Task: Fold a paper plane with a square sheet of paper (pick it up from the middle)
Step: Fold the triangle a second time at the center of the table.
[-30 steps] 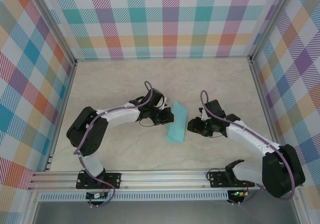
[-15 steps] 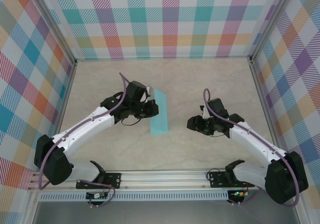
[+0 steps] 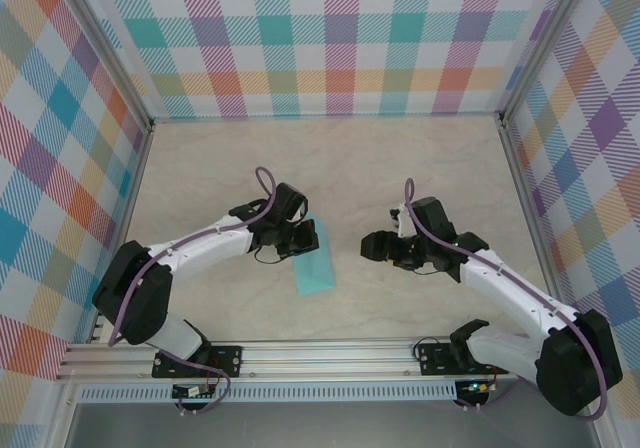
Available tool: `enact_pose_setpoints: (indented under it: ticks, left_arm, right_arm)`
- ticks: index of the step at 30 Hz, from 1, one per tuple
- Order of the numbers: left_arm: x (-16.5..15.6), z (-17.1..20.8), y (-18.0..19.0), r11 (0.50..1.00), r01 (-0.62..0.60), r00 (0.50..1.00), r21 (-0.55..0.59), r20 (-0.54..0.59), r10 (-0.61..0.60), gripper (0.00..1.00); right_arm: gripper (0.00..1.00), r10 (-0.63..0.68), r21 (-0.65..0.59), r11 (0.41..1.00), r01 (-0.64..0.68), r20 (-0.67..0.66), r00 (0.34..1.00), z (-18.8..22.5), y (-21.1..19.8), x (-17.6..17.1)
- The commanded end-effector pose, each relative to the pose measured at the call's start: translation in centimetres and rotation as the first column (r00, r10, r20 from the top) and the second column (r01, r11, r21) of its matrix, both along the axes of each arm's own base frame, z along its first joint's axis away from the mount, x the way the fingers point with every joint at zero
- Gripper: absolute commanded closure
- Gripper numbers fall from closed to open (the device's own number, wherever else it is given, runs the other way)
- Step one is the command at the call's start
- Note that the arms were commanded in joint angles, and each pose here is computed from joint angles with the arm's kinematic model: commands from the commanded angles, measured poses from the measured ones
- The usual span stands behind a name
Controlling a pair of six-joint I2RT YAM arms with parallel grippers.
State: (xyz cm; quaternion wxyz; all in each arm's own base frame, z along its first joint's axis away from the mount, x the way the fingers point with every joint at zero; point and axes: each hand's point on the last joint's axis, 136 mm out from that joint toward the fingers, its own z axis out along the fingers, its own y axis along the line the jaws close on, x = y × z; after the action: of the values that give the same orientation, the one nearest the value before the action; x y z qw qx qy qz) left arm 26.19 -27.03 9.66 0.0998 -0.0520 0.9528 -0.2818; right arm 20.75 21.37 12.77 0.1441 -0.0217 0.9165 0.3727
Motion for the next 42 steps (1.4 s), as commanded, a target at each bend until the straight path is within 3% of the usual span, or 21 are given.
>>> enact_pose_setpoints:
  ticks: [1, 6, 9, 19, 23, 33, 42]
  left_arm:
    - [0.8, 0.4, -0.8, 0.998, -0.021, 1.000, -0.060, 0.006, 0.021, 1.00]
    - [0.6, -0.9, 0.4, 0.999, -0.050, 0.999, -0.002, -0.015, 0.050, 1.00]
    - [0.6, -1.1, 0.4, 0.999, -0.053, 0.998, 0.009, -0.022, 0.053, 1.00]
    - [0.6, -1.1, 0.5, 0.998, -0.056, 0.998, 0.016, -0.025, 0.056, 1.00]
    - [0.6, -1.2, 0.5, 0.998, -0.054, 0.998, 0.015, -0.030, 0.055, 1.00]
    - [0.6, -1.0, 0.3, 0.999, -0.050, 0.998, 0.014, -0.033, 0.050, 1.00]
    - [0.5, -1.2, 0.5, 0.999, -0.048, 0.998, 0.021, -0.034, 0.048, 1.00]
  right_arm:
    - [0.21, 0.074, 0.020, 0.997, -0.075, 0.049, 0.996, 0.3, 1.3, -0.8]
    - [0.25, 0.157, -0.007, 0.988, -0.157, 0.131, 0.979, 0.5, 3.1, -2.0]
    - [0.26, 0.211, -0.055, 0.977, -0.204, 0.248, 0.945, 1.0, 4.5, -2.8]
    - [0.28, 0.427, -0.312, 0.899, -0.307, 0.468, 0.774, 1.0, 9.8, -4.4]
    - [0.28, 0.456, -0.390, 0.873, -0.292, 0.442, 0.772, 0.1, 11.1, -4.0]
    - [0.28, 0.479, -0.455, 0.849, -0.268, 0.452, 0.752, -2.0, 13.3, -4.3]
    - [0.39, 0.427, -0.486, 0.855, -0.180, 0.463, 0.777, -2.5, 13.6, -2.9]
